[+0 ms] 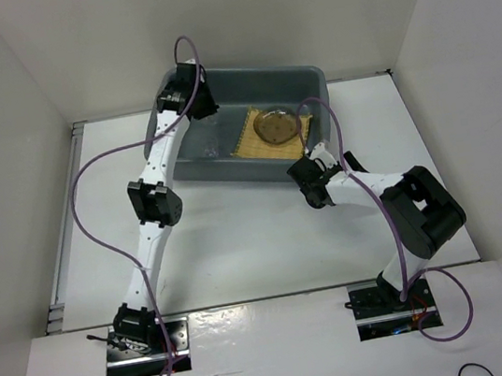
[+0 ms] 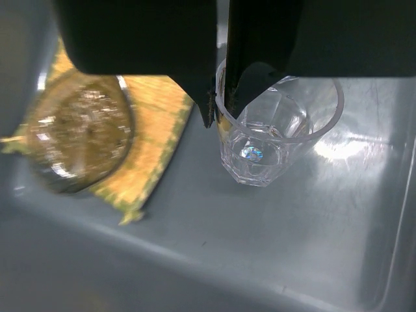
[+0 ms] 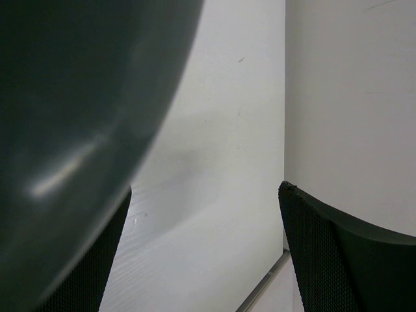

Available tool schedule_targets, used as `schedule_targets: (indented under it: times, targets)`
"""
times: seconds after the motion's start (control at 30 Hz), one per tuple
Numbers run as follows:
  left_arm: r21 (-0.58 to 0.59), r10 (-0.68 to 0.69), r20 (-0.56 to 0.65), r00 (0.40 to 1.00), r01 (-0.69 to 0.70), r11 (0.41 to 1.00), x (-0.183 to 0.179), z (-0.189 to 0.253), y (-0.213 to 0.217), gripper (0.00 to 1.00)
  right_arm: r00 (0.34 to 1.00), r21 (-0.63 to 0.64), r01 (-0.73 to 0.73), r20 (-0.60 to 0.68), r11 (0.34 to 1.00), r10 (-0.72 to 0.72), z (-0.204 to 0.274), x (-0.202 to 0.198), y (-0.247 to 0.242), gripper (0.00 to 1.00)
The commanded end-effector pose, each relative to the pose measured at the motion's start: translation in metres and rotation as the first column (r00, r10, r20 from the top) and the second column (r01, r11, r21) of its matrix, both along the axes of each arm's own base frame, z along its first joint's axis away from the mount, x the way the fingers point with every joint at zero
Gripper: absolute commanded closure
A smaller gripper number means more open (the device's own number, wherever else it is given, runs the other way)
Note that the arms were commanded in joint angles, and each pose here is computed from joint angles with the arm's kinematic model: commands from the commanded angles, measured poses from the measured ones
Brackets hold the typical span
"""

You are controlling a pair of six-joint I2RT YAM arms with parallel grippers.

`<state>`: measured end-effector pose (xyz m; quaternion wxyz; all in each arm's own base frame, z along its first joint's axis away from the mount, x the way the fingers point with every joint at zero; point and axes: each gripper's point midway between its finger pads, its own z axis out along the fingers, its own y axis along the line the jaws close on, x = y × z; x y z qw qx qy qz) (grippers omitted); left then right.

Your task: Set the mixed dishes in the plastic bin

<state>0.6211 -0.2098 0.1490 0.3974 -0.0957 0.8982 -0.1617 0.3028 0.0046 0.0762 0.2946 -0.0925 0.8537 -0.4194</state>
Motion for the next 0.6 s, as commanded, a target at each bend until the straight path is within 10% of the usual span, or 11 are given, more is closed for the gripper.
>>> schedule_targets:
  times: [0.0, 0.57]
  targets:
    - [0.07, 0.021, -0.03, 0.999, -0.019, 0.997, 0.001, -0.022, 0.011, 1.0, 0.999, -0.044, -0.014, -0.042, 0.999, 0.012, 0.003, -0.008, -0.004, 0.02]
    - [0.132, 0.064, -0.088, 0.994, -0.052, 0.99, -0.001, -0.046, 0.044, 0.86, 0.999, -0.048, -0.01, -0.052, 0.999, 0.007, -0.002, -0.008, -0.004, 0.02]
